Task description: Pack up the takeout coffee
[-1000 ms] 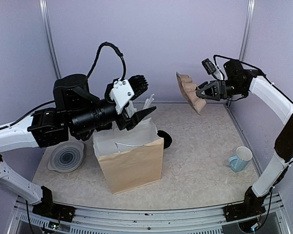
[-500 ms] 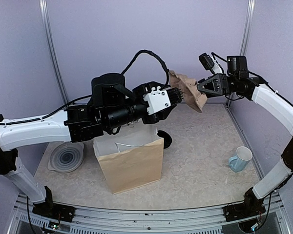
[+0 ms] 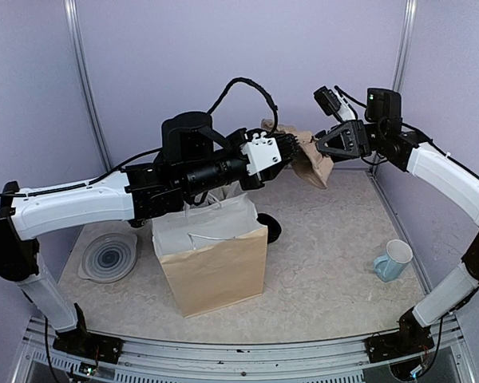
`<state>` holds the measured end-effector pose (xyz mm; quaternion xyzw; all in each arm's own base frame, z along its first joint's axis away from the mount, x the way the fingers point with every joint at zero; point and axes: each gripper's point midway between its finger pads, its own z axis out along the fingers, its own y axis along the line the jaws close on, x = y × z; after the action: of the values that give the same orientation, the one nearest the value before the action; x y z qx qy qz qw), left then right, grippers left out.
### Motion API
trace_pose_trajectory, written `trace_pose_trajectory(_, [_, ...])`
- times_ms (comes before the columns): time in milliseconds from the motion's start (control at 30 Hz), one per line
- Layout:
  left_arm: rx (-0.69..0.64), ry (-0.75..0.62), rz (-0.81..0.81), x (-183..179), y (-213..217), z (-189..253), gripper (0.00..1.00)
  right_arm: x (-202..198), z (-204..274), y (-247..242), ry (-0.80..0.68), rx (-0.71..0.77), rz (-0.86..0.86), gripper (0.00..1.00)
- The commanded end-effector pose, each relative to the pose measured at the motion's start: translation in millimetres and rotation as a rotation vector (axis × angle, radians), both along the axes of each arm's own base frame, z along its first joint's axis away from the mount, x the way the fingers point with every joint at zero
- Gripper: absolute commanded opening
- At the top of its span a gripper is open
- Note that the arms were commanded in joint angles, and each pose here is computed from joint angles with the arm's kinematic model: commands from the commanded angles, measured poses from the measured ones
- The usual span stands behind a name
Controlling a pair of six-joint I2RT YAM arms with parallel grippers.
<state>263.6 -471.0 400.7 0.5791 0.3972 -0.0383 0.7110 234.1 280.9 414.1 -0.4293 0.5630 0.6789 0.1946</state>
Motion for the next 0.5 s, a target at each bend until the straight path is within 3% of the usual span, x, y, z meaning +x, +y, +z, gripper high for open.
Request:
trace_pose_trajectory(0, [-0.041, -0.025, -0.02, 5, -3, 12, 0.44, -47, 13, -18, -0.026, 0.037, 0.248, 0.64])
trace_pose_trajectory(467, [-0.035, -0.041, -0.049, 7, -9, 7, 0.27, -43, 11, -15, -0.023, 0.023, 0.253, 0.67])
